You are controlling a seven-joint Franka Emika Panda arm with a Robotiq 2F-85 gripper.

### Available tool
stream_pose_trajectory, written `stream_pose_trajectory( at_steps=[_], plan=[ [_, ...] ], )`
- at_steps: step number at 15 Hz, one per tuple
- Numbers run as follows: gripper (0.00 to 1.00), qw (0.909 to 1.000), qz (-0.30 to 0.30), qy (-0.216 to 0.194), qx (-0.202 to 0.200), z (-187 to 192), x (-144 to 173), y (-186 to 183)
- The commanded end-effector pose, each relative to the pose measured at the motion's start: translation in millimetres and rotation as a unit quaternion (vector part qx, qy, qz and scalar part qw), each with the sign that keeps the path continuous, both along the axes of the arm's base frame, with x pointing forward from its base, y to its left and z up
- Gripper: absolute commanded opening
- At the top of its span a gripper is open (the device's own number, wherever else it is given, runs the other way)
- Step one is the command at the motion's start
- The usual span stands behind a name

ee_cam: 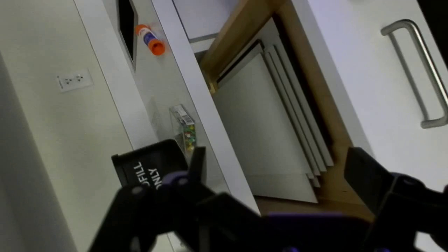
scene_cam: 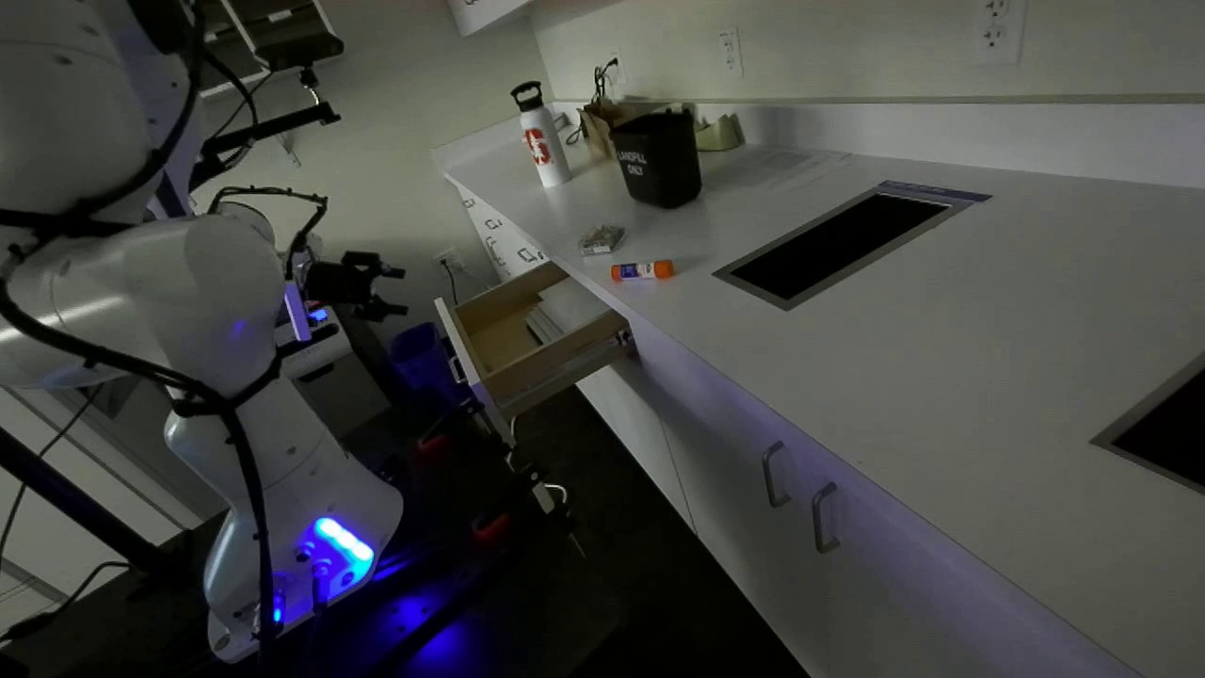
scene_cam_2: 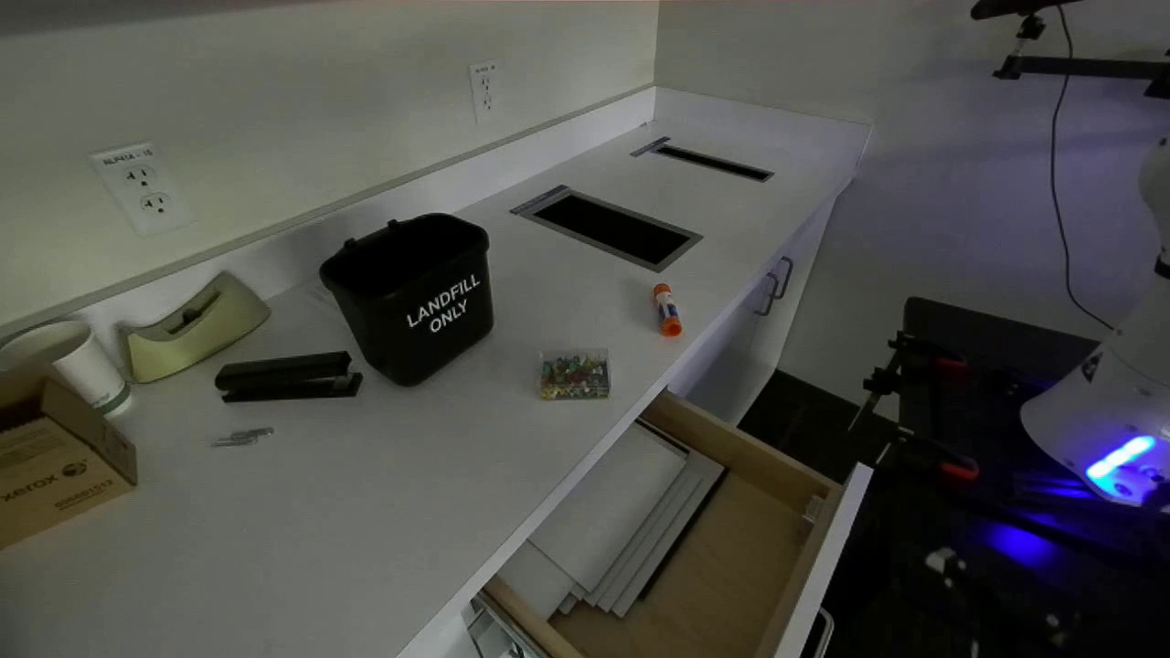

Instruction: Open the first drawer from the right on the cabinet

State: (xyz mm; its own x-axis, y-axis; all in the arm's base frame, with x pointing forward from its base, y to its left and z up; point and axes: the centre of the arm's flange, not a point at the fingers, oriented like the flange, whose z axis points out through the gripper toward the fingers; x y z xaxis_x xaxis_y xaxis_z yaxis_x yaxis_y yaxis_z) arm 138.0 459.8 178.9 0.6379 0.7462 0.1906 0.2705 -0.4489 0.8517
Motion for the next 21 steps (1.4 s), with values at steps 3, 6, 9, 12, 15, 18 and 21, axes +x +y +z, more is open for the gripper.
stream_pose_trajectory(
  at_steps=[3, 6, 9, 12, 15, 18, 21],
  plan=[
    [1.00, 0.9951, -0.084, -0.010, 0.050, 90.4, 6.6, -84.3],
    [1.00, 0.9882, -0.135, -0.020, 0.068, 125.2, 5.9, -116.5],
    [1.00, 0.9800, -0.176, -0.029, 0.088, 156.3, 3.6, -145.3],
    [1.00, 0.9724, -0.204, -0.035, 0.108, 181.3, 1.6, -176.8],
    [1.00, 0.9680, -0.220, -0.039, 0.114, 203.1, 5.1, -211.5],
    [1.00, 0.9671, -0.223, -0.038, 0.116, 182.8, 14.4, -180.4],
    [1.00, 0.9673, -0.220, -0.041, 0.120, 186.8, 10.9, -188.5]
  ],
)
